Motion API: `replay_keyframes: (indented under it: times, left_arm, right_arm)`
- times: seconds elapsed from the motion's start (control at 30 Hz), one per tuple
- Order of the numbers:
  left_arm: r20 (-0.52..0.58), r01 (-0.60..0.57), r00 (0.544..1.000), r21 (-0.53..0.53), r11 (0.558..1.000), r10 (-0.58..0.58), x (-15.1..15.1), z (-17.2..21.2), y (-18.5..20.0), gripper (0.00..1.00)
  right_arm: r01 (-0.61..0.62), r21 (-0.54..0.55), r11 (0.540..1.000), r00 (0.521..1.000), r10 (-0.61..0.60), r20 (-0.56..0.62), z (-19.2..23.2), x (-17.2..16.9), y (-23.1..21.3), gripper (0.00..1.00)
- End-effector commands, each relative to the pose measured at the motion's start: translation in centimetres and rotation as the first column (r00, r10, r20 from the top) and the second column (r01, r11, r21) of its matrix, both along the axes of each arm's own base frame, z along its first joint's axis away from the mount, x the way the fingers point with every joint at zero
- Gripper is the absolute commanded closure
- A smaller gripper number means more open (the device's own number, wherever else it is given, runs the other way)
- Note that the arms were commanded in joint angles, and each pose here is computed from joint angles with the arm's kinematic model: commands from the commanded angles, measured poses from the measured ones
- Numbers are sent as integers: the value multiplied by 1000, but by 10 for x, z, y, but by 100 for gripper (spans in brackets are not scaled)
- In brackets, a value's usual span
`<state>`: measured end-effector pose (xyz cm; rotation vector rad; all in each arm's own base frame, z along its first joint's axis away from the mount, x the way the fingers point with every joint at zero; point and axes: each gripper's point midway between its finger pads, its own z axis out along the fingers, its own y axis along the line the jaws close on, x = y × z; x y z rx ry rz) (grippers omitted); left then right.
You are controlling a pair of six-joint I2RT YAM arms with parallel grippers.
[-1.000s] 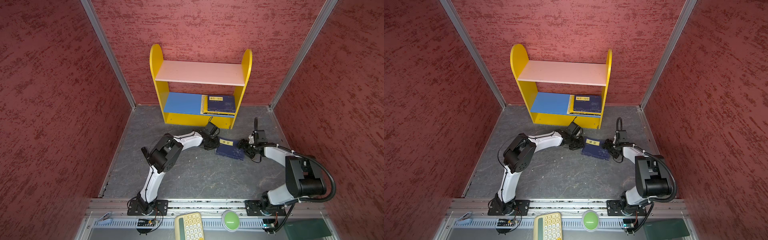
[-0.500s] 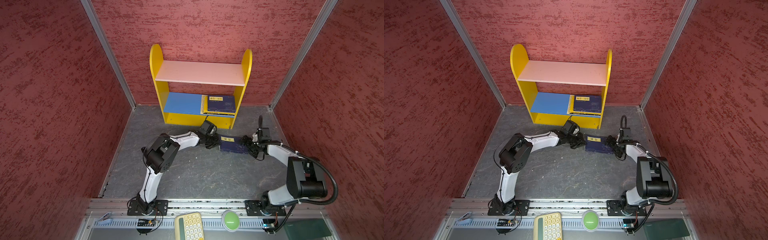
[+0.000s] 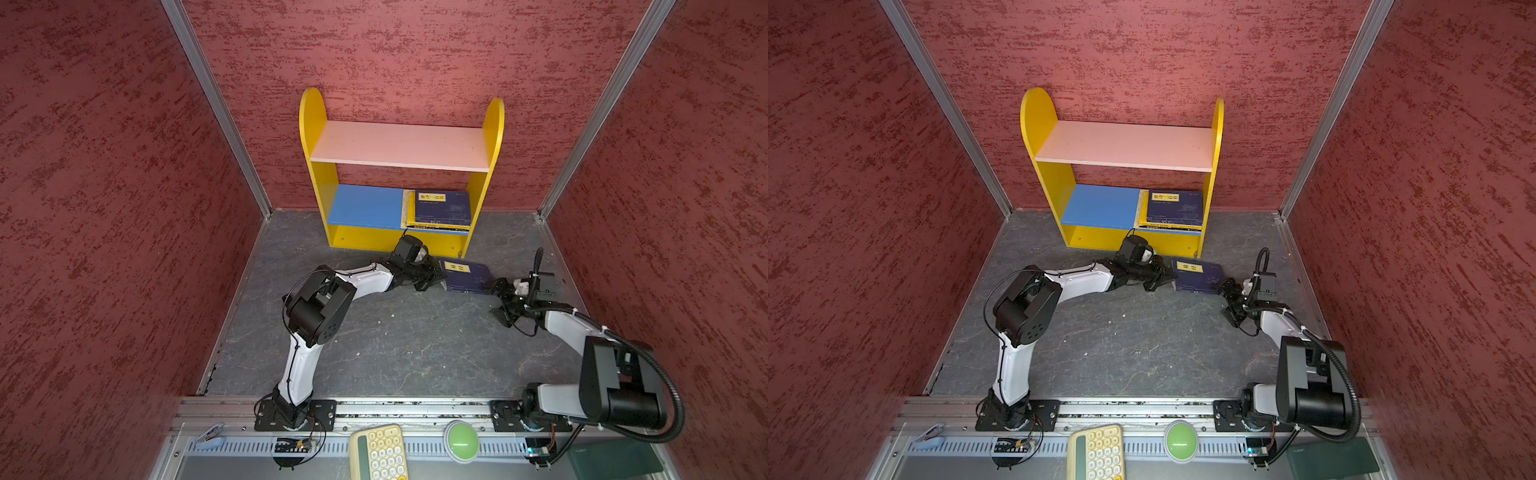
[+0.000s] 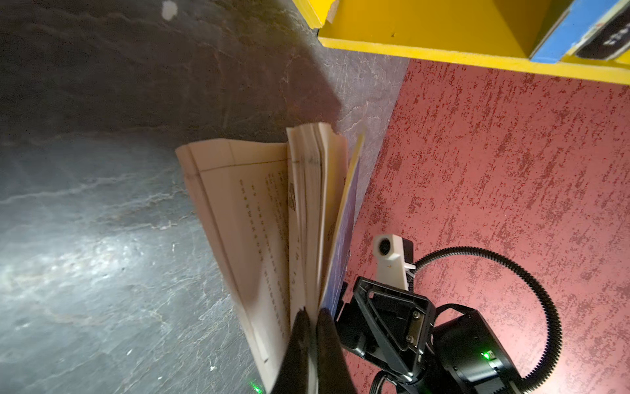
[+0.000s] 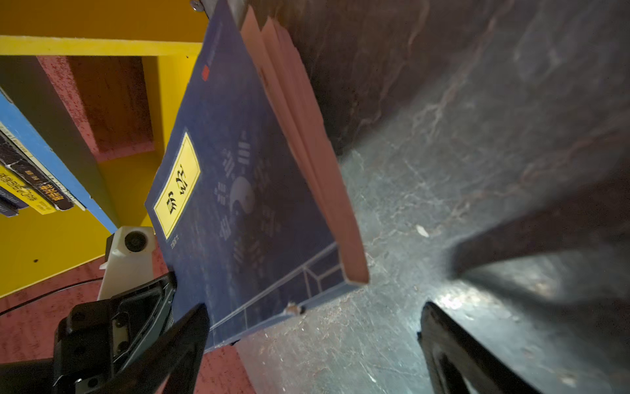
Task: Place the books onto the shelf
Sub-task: 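Tilt the book up on its edge with the left gripper while the right pushes it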
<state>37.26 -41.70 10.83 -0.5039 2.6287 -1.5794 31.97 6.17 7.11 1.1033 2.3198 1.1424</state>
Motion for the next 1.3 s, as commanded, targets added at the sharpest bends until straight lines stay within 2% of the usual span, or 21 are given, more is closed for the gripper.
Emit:
replay_keyframes:
  times: [0.0,0.13,0.27,0.43,0.67,0.73,0.8,0.83,1.0,1.07,1.13,1.27]
  left_arm:
    - [33,31,999,-79,996,-28,0,22,-8,100]
    - [35,38,999,-95,995,-35,-2,23,-9,100]
    - [44,60,998,-123,991,-55,-2,28,-12,100]
    - [44,73,997,-126,989,-68,-5,27,-11,100]
    - [43,49,998,-88,995,-45,-7,23,1,100]
    - [51,35,998,-60,998,-32,-7,22,8,92]
    - [63,20,998,-34,999,-18,-8,24,16,85]
    - [68,10,998,-22,1000,-8,-8,25,21,77]
    - [92,-11,996,0,1000,11,-12,32,40,51]
    - [112,-9,994,-14,1000,10,-14,39,44,45]
    - [141,-1,990,-44,999,7,-16,48,48,44]
    - [224,9,974,-131,991,21,-16,74,54,39]
  right_arm:
    - [36,58,998,986,-45,159,37,32,-1,6]
    - [5,128,992,971,-36,236,50,48,6,13]
    - [-7,162,987,974,-30,223,42,55,9,29]
    - [-23,170,985,976,-15,215,35,53,12,56]
    - [-12,177,984,976,-27,215,37,52,11,81]
    - [-12,177,984,978,-25,209,38,50,12,92]
    - [-10,172,985,978,-26,207,40,48,11,92]
    - [-10,169,986,979,-24,201,40,47,11,92]
    - [-31,140,990,963,-8,270,78,46,11,92]
    - [-46,102,994,954,13,300,97,46,11,92]
    - [-55,59,997,943,33,330,117,44,9,92]
    - [-100,65,993,913,66,402,154,41,16,91]
